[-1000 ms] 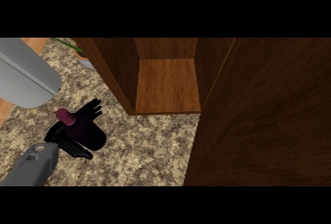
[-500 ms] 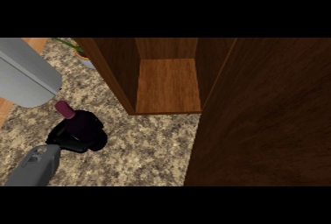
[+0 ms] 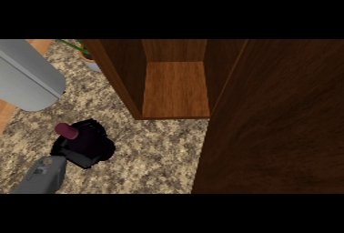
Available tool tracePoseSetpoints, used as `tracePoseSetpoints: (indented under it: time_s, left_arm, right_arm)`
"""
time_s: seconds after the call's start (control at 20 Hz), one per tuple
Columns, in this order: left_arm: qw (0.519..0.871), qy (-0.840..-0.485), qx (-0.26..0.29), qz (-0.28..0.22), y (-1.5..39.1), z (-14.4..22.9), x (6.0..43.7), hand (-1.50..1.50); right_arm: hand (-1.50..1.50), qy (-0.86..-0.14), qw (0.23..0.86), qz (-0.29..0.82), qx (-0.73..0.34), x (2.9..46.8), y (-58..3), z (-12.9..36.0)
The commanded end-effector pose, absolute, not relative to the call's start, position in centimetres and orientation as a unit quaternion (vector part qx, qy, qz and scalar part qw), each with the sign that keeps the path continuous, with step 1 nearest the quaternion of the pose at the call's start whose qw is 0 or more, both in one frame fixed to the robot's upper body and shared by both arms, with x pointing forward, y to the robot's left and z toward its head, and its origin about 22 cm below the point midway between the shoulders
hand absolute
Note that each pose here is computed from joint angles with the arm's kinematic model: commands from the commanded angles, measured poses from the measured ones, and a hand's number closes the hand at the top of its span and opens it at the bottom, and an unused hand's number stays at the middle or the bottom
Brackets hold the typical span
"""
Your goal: Pick up the wine, place it into the cabinet and close the cabinet
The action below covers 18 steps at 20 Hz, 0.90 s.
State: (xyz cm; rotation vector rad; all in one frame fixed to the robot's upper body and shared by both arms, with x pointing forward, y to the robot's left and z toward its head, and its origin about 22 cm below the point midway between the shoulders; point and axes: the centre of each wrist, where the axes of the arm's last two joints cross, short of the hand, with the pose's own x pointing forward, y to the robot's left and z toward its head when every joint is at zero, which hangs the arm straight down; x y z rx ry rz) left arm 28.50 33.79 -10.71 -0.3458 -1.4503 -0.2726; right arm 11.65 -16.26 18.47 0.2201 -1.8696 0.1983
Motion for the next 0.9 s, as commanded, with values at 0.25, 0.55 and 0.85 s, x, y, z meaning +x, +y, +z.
tracePoseSetpoints:
  time_s: [0.25, 0.55, 0.85]
  left_arm:
    - [0.654, -0.746, -0.126, 0.008, 28.4, -13.8, 24.6, 1.50]
    - [0.636, -0.754, -0.162, 0.002, 25.2, -12.9, 22.7, 1.50]
    - [0.624, -0.760, -0.180, -0.010, 23.1, -9.5, 23.3, 1.50]
  right_arm:
    - [-1.50, -0.821, 0.559, 0.056, 0.105, 8.4, -17.7, 20.6]
    - [-1.50, -0.821, 0.560, 0.060, 0.093, 8.2, -18.1, 20.2]
    - [-1.50, -0.823, 0.557, 0.069, 0.092, 7.3, -18.6, 21.2]
